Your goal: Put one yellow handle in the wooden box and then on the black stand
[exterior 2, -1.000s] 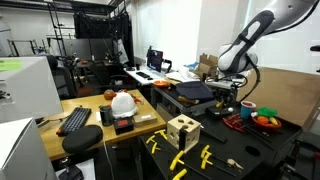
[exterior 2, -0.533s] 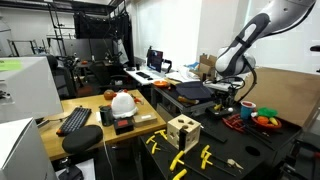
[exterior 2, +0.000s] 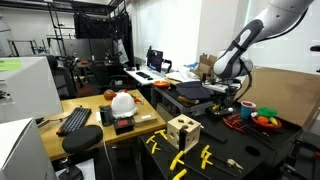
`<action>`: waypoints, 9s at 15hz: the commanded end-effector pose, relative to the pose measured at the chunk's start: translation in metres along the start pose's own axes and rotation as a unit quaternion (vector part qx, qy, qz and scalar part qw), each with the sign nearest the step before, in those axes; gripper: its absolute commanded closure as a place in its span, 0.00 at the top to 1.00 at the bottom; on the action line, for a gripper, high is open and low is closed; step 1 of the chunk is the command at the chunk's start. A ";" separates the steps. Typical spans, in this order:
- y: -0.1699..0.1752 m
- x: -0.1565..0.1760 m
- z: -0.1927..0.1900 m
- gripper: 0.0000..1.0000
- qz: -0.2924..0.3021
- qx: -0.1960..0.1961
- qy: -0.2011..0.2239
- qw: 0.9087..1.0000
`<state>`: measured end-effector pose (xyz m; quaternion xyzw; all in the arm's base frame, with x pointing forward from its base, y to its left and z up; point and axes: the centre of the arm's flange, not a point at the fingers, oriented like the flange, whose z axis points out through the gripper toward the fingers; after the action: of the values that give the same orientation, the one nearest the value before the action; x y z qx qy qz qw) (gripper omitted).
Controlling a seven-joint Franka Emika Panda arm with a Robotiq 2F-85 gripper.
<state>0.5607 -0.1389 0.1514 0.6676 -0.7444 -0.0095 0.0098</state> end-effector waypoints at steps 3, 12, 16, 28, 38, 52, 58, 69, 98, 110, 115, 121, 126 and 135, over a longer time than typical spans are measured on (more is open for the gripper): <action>-0.009 0.005 0.008 0.04 0.019 0.009 -0.008 1.000; -0.010 0.004 0.022 0.04 0.013 0.015 -0.004 1.000; -0.009 0.003 0.027 0.04 0.009 0.016 -0.003 1.000; -0.007 0.005 0.032 0.04 0.001 0.023 0.003 1.000; -0.006 0.013 0.042 0.04 0.002 0.016 0.003 1.000; -0.011 0.012 0.054 0.04 -0.004 0.015 0.003 1.000; -0.013 0.011 0.059 0.04 -0.007 0.015 0.002 1.000; -0.016 0.008 0.061 0.04 -0.011 0.019 0.001 1.000; -0.011 0.017 0.058 0.04 -0.022 0.018 0.002 1.000; -0.007 0.019 0.062 0.04 -0.021 0.009 0.000 1.000; -0.007 0.018 0.062 0.04 -0.024 0.009 -0.003 1.000; -0.008 0.017 0.060 0.04 -0.033 0.011 -0.004 0.999; -0.009 0.015 0.061 0.04 -0.036 0.011 -0.005 0.999; -0.010 0.015 0.061 0.04 -0.036 0.014 -0.002 0.999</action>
<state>0.5689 -0.1548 0.0838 0.6924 -0.7214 0.0015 0.0110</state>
